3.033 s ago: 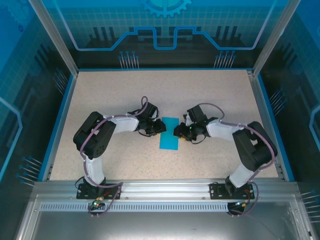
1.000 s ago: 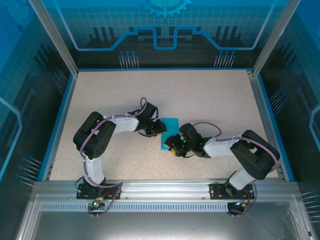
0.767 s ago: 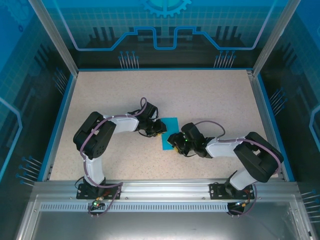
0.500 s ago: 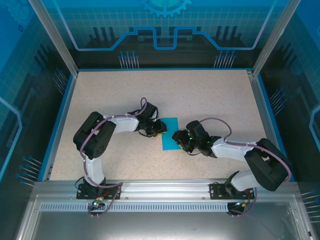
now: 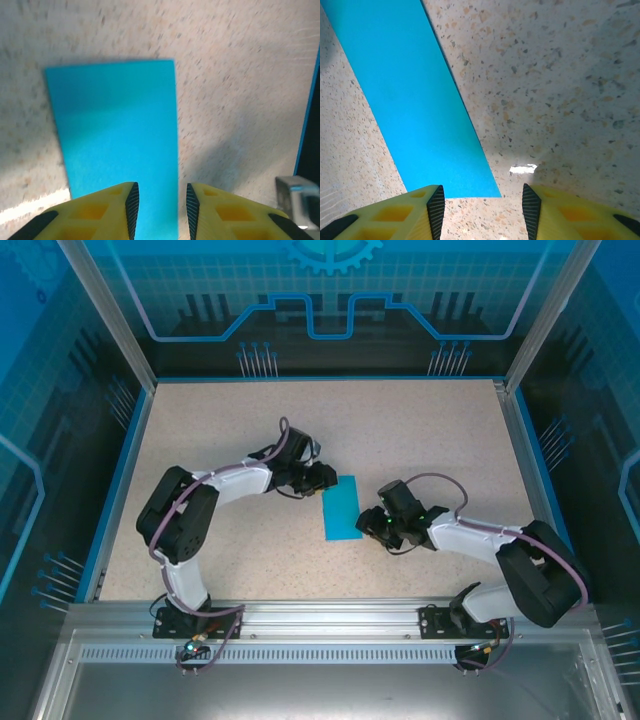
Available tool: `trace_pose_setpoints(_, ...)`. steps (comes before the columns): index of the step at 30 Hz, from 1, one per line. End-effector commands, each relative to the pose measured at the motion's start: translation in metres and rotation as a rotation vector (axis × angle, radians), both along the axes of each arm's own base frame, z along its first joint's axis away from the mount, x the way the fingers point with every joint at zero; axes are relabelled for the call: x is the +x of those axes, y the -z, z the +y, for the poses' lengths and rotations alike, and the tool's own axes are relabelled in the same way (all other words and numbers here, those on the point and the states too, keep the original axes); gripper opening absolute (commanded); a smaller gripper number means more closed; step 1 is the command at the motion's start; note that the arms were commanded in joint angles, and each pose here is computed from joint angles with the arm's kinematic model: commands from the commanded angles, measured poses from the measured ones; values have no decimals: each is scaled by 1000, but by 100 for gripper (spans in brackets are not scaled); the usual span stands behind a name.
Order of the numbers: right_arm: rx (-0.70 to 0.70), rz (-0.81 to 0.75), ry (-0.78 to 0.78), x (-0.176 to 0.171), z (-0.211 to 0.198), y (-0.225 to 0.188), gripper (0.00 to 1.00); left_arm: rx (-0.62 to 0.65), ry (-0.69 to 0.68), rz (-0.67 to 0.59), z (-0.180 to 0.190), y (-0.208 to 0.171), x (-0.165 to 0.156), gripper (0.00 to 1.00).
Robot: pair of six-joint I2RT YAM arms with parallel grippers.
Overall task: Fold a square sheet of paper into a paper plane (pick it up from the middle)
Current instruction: Third fold the triangle at the center of the table.
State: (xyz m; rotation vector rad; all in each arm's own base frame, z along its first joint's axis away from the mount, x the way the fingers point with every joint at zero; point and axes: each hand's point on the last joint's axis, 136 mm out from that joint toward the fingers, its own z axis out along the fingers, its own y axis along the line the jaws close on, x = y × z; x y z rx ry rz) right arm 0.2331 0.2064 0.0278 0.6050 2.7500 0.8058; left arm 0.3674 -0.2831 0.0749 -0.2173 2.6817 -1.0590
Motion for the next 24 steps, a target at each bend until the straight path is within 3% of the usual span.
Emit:
trace_pose_setpoints(1,8,9,-35,3,5,-2,48,48,8,-7,5,10,17,33)
trace_pose_setpoints(8,25,15,-50,5,11,0,48,81,7,13,7,30,39,32)
trace_pose_setpoints(24,90,13,-92,11,29,2,49,185,8,146,25,86,22,28)
